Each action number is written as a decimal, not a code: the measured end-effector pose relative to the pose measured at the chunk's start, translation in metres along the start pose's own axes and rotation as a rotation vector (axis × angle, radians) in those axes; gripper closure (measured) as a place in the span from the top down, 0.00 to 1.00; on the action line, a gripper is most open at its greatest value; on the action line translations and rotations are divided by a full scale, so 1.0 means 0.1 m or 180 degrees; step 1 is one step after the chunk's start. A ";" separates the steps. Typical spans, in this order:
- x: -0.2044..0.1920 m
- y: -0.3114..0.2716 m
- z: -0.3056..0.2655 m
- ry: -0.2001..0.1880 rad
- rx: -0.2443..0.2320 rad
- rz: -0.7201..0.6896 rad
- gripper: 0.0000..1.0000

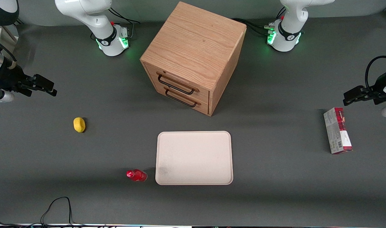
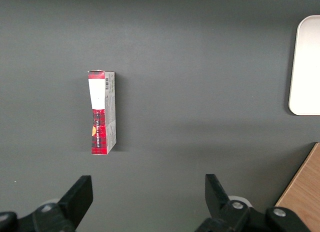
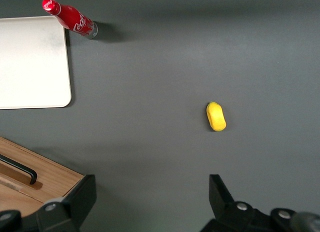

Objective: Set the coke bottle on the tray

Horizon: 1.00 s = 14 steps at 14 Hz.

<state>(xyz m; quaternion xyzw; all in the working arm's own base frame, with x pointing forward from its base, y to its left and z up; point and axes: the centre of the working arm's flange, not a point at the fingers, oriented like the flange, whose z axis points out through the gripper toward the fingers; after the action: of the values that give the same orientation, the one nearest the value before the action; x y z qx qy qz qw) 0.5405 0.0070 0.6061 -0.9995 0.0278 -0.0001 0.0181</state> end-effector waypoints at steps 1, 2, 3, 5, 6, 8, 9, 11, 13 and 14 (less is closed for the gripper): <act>0.00 0.00 0.01 -0.0007 0.0000 0.0001 1.00; 0.00 0.00 0.02 -0.0012 -0.0001 0.0001 1.00; 0.00 0.00 0.03 -0.0013 -0.0001 0.0001 1.00; 0.05 -0.02 0.09 0.0037 0.0001 -0.0005 1.00; 0.11 -0.06 0.15 0.0086 0.0025 -0.0015 1.00; 0.32 -0.26 0.32 0.0197 0.0150 -0.0067 1.00; 0.47 -0.42 0.40 0.0238 0.0174 -0.0112 1.00; 0.88 -0.85 0.55 0.0309 0.0208 -0.0138 1.00; 1.27 -1.26 0.73 0.0358 0.0266 -0.0178 1.00; 1.42 -1.41 0.83 0.0390 0.0259 -0.0245 1.00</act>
<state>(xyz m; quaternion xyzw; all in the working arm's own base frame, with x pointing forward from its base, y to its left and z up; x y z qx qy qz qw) 0.6899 0.1430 0.5286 -0.9963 -0.0097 -0.0631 0.0569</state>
